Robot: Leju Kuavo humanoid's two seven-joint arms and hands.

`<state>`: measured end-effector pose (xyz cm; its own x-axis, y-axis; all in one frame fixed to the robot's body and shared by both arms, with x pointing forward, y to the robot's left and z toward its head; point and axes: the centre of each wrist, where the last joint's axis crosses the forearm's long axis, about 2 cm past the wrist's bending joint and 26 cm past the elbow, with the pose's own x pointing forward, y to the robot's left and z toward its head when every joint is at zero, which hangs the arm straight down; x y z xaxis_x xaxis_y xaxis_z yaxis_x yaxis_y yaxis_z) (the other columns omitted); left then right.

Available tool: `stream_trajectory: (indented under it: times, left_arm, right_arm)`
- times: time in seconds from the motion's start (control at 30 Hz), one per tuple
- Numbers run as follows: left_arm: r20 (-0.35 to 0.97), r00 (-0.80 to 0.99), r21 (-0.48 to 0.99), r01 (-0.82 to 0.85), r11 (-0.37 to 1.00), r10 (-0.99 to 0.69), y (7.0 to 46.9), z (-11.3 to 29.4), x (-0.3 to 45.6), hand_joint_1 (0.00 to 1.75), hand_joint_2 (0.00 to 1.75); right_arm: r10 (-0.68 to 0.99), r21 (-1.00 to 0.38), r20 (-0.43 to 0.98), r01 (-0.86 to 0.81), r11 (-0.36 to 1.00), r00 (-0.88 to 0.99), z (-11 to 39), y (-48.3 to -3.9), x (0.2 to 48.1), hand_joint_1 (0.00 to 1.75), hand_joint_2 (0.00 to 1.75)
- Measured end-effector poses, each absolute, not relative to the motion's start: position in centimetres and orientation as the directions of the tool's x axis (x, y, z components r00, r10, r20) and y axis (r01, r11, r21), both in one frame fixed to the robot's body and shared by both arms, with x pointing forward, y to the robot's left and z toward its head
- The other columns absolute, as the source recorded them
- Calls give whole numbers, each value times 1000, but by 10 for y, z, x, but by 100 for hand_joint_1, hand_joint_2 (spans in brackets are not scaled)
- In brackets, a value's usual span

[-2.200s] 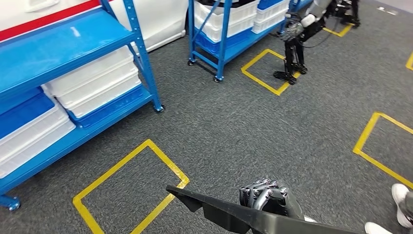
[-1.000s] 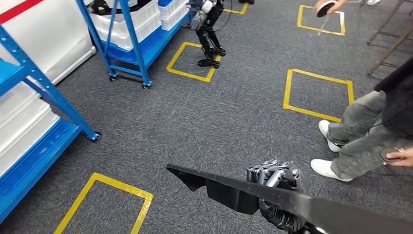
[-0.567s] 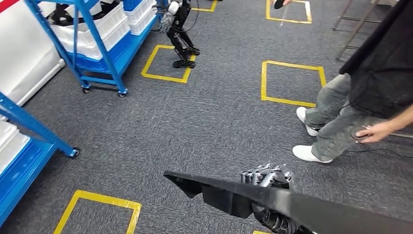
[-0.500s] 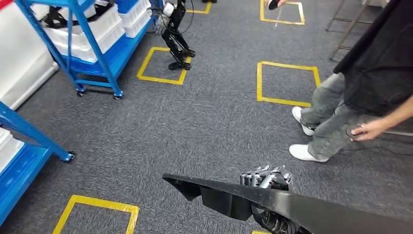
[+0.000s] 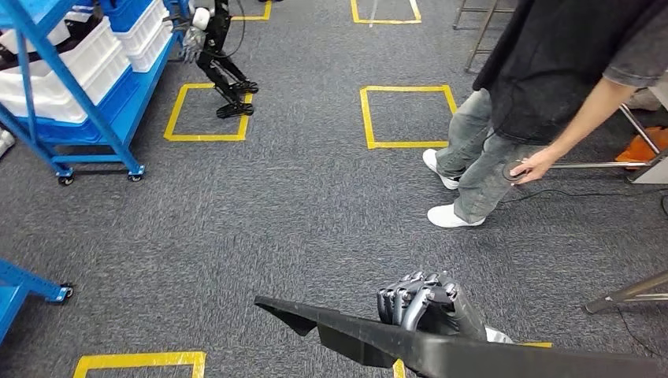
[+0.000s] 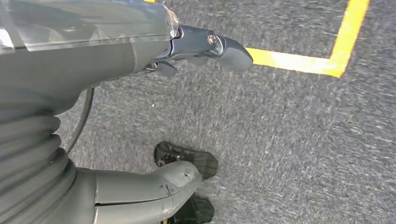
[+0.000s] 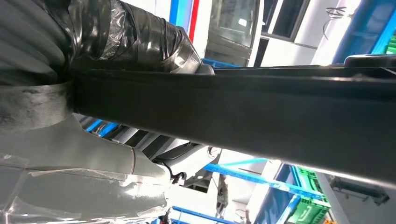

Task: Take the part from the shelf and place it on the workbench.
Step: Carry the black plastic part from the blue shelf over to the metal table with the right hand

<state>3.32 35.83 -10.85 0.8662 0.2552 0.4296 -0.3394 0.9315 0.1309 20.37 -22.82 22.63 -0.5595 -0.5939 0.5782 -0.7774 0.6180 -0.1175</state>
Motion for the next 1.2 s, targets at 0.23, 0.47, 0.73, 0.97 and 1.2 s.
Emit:
stream_trajectory:
  times: [0.23, 0.47, 0.73, 0.97, 1.2]
  left_arm:
    - [429, 866, 141, -344, 928, 256, 354, -109, 37, 0, 175]
    - [423, 869, 144, -344, 928, 256, 353, -109, 34, 0, 175]
    - [466, 847, 137, -355, 925, 256, 352, -109, 34, 0, 175]
    - [459, 843, 80, -356, 931, 282, 349, -110, 31, 0, 175]
    - [471, 832, 61, -361, 930, 292, 342, -110, 38, 0, 175]
  right_arm:
    - [-595, -122, 585, -785, 607, -551, 225, -228, 202, 171, 175]
    - [-597, -120, 588, -789, 603, -546, 224, -227, 202, 171, 175]
    - [-560, -162, 598, -771, 616, -573, 224, -223, 196, 171, 175]
    - [-566, -163, 592, -773, 613, -574, 224, -216, 183, 171, 175]
    - [-597, -138, 594, -800, 584, -539, 222, -220, 177, 171, 175]
